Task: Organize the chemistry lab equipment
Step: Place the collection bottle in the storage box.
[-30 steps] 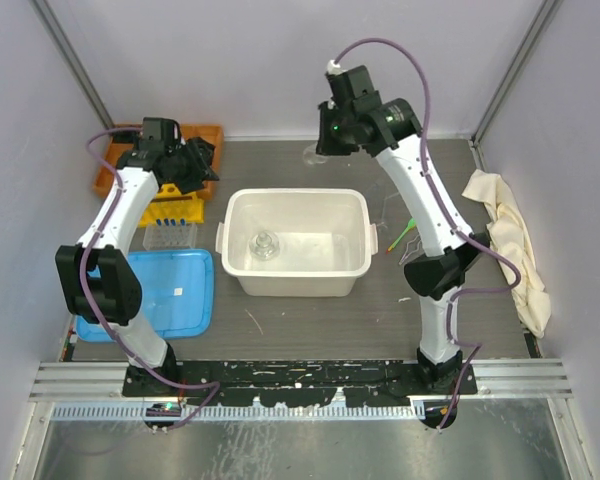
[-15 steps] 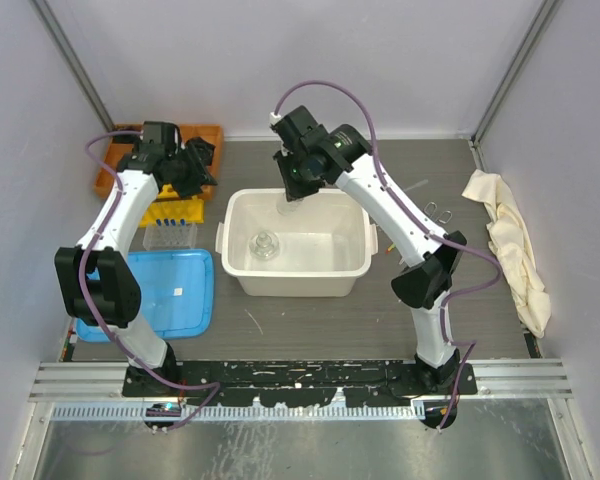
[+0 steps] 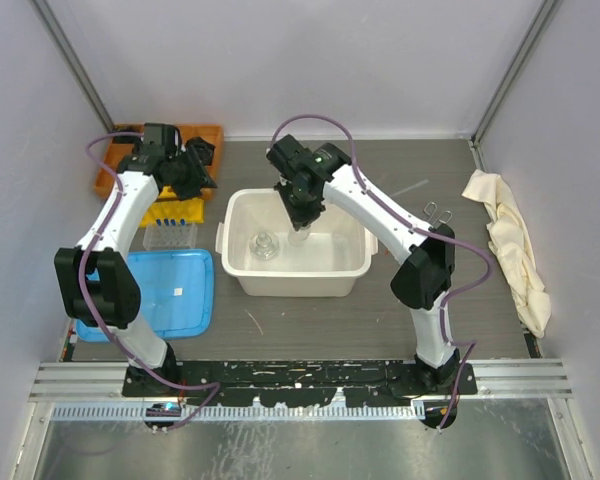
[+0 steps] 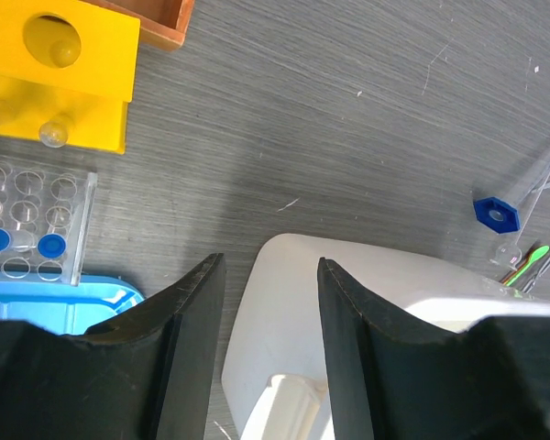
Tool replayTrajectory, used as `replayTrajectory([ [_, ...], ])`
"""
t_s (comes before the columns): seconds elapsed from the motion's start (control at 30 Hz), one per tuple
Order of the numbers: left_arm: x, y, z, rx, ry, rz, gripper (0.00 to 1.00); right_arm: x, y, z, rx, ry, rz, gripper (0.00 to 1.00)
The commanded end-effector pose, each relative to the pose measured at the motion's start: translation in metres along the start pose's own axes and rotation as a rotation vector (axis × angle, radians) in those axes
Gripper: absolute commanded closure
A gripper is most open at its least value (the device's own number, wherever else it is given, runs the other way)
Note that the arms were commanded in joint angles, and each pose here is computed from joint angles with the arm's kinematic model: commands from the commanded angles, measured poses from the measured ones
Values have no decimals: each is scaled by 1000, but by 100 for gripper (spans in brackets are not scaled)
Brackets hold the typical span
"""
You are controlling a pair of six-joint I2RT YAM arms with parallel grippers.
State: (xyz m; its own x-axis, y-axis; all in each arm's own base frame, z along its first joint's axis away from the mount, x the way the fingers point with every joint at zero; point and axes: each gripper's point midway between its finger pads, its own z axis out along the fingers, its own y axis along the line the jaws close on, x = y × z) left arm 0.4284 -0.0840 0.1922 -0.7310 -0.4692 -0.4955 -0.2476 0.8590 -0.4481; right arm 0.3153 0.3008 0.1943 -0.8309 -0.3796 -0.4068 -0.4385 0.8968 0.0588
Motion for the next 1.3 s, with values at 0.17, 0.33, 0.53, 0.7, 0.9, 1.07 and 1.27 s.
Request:
replayTrajectory([
  [0.17, -10, -4, -24, 18, -63, 21, 54, -10, 19, 10, -50, -63, -38, 99],
  [0.33, -11, -3, -27, 10, -67, 28, 54, -9, 23, 23, -33, -48, -53, 99],
  [0.53, -11, -1, -28, -1, -67, 29, 54, -12, 19, 41, 33, -26, -72, 99],
  [0.7, -12, -1, -32, -2, -72, 33, 54, -22, 11, 52, 102, -19, -85, 99],
  [0.9, -7, 4, -33, -14, -69, 30, 54, -19, -1, 61, 177, 3, -91, 99],
  [1.07, -2, 6, -31, -14, -62, 25, 54, -16, -10, 62, 222, 7, -93, 99],
  [1.27, -2, 6, -29, -14, -57, 27, 54, -9, -11, 67, 227, 25, -88, 99],
])
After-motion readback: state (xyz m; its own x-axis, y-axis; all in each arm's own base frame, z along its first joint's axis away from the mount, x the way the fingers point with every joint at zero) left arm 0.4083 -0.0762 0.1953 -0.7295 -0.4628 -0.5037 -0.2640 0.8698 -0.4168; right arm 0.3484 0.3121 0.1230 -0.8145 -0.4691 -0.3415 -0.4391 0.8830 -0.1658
